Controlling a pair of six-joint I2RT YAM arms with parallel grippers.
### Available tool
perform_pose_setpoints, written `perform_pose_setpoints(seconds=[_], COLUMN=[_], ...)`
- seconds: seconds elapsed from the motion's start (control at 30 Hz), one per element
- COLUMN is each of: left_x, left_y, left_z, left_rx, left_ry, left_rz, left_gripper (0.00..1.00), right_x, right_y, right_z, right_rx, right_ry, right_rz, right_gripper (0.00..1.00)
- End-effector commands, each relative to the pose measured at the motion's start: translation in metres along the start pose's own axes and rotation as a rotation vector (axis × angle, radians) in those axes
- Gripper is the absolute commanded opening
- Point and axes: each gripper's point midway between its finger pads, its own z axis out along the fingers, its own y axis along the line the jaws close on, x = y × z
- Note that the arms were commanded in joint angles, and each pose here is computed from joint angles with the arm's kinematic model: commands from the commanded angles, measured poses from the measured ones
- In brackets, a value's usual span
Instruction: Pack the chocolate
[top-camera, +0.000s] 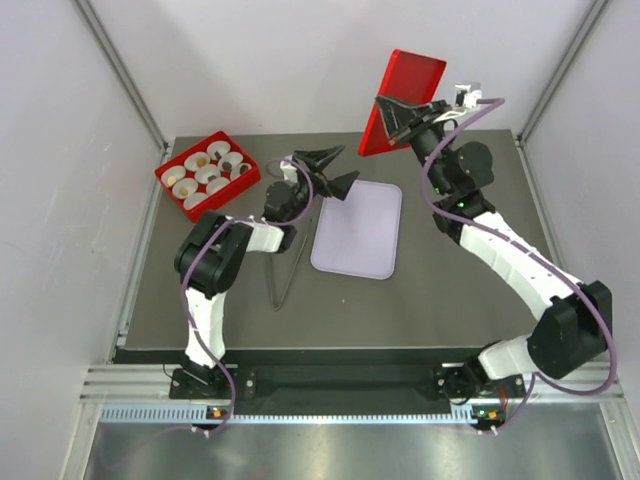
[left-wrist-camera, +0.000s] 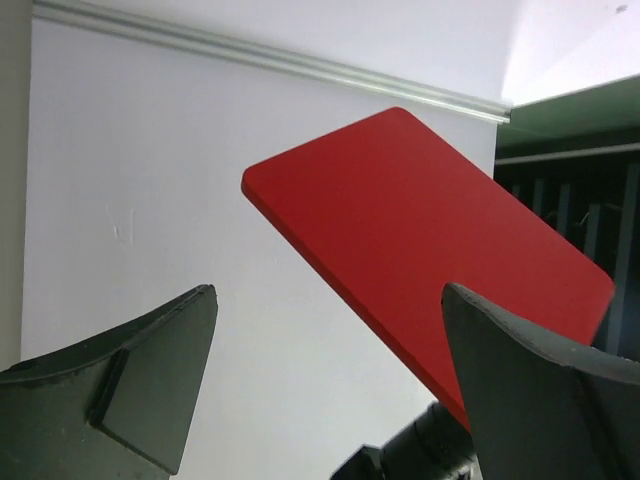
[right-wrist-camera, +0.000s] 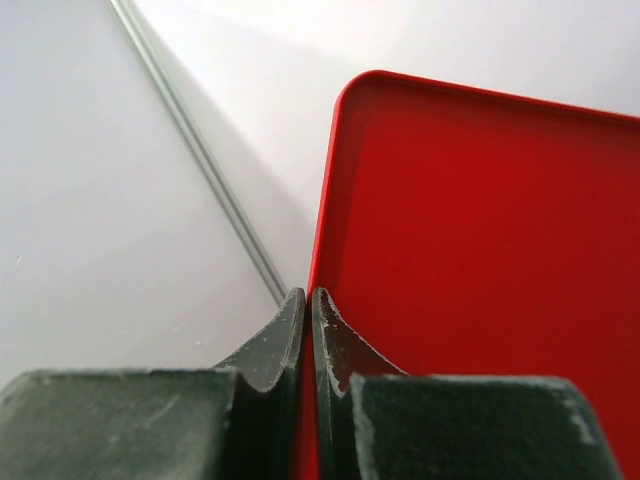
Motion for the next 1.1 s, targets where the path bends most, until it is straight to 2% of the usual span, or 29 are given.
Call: perform_pose_setpoints(seconds=[0.0,0.07,0.1,0.13,0.17,0.2,0.27,0.3,0.4,0.5,0.63,0.87,1.07], left_x=[0.056,0.059,0.062,0.06,0.066,0.066,0.077,0.077,0.1,0.113,0.119,0.116,0.134], left_y=[-0.069,-0.058,-0.05,-0.034,-0.043,-0.038,-0.038,-0.041,-0.053,-0.06,-0.049,-0.035,-0.046], left_z=[-0.016,-0.013,-0.011,-0.009,-0.01,-0.008,-0.007,-0.004,-0.011,-0.016,-0.02,-0.032,-0.026], left_rx=[0.129,0.068,0.052,-0.021,-0.012,-0.027,-0.088,-0.088,-0.048,0.01,0.02,0.015,0.054], left_ry=[0.227,0.235,0.253,0.24,0.241,0.238,0.215,0.2,0.178,0.197,0.239,0.227,0.259], left_rz=[0.092,0.219,0.36,0.404,0.489,0.65,0.824,1.016,1.225,1.285,1.29,1.306,1.372], left_gripper=[0.98,0.96,0.95,0.95,0.94,0.94,0.94,0.95,0.98,0.98,0.97,0.98,0.98], right_x=[-0.054,-0.06,-0.062,-0.062,-0.065,-0.061,-0.066,-0.061,-0.065,-0.064,-0.07,-0.073,-0.07], right_y=[0.011,-0.002,-0.002,-0.003,-0.003,-0.007,-0.009,-0.013,-0.012,-0.012,-0.009,-0.01,-0.012], right_z=[-0.006,-0.004,-0.005,-0.005,-0.008,-0.009,-0.016,-0.02,-0.027,-0.032,-0.034,-0.035,-0.034], right_rx=[0.025,0.12,0.131,0.142,0.16,0.182,0.212,0.235,0.255,0.262,0.25,0.252,0.26], right_ry=[-0.116,-0.123,-0.123,-0.121,-0.124,-0.103,-0.112,-0.098,-0.108,-0.107,-0.128,-0.147,-0.151], right_rz=[-0.007,0.03,0.04,0.065,0.079,0.091,0.125,0.135,0.166,0.194,0.213,0.21,0.251], right_gripper=[0.0,0.0,0.0,0.0,0.0,0.0,0.0,0.0,0.0,0.0,0.0,0.0,0.0])
